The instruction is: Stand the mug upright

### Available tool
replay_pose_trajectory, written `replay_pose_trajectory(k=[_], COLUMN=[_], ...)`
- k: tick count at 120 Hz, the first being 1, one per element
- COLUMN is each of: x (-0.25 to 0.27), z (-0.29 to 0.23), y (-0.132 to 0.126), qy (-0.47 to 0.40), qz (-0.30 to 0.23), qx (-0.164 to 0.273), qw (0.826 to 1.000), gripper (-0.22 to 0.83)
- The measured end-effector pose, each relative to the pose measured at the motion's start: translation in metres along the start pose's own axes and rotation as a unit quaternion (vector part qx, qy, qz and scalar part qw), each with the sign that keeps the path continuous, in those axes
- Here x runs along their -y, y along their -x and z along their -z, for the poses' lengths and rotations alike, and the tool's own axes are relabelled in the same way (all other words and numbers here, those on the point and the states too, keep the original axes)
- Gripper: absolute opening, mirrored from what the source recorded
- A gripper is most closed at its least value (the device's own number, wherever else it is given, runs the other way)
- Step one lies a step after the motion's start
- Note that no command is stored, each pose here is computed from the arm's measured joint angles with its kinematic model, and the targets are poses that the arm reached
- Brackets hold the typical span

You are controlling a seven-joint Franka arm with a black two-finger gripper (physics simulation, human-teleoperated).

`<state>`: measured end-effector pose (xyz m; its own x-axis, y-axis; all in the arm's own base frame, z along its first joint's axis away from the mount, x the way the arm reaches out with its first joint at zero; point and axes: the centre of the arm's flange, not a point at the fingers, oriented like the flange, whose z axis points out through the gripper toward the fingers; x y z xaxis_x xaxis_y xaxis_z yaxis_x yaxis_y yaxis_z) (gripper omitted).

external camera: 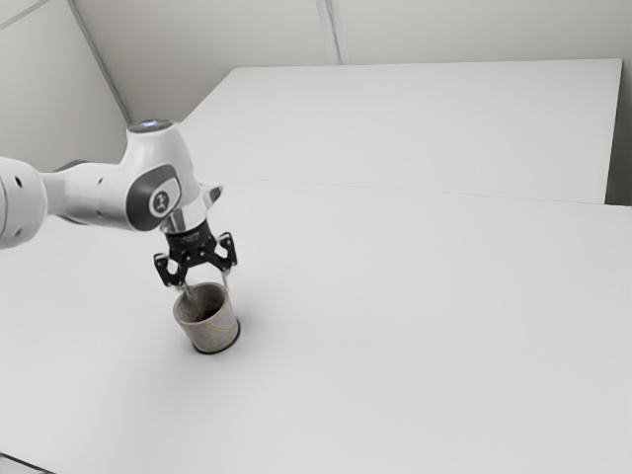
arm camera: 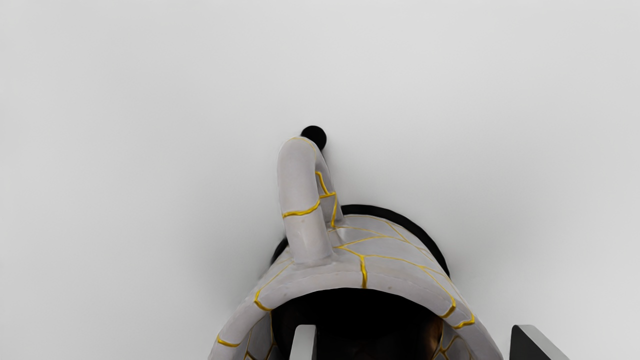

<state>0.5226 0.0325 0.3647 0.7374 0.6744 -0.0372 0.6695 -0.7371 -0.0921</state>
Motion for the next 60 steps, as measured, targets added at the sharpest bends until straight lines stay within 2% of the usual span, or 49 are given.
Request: replay_pose_trajectory(k=[17, 40, 51, 60], x=[0.020, 0.045, 0.050, 0.042], z=[0.014, 0.049, 0.074, 0.101], y=[-0.019, -0.037, -0.042, -0.041], qy=[0.005, 0.015, 0.021, 0.026], qz=[0.027, 0.048, 0.038, 0.007], qx=[-0.002, -0.007, -0.012, -0.023], qw=[1.000, 0.999, 0.999, 0.999], gripper=[0.51, 0.57, 0.59, 0.60])
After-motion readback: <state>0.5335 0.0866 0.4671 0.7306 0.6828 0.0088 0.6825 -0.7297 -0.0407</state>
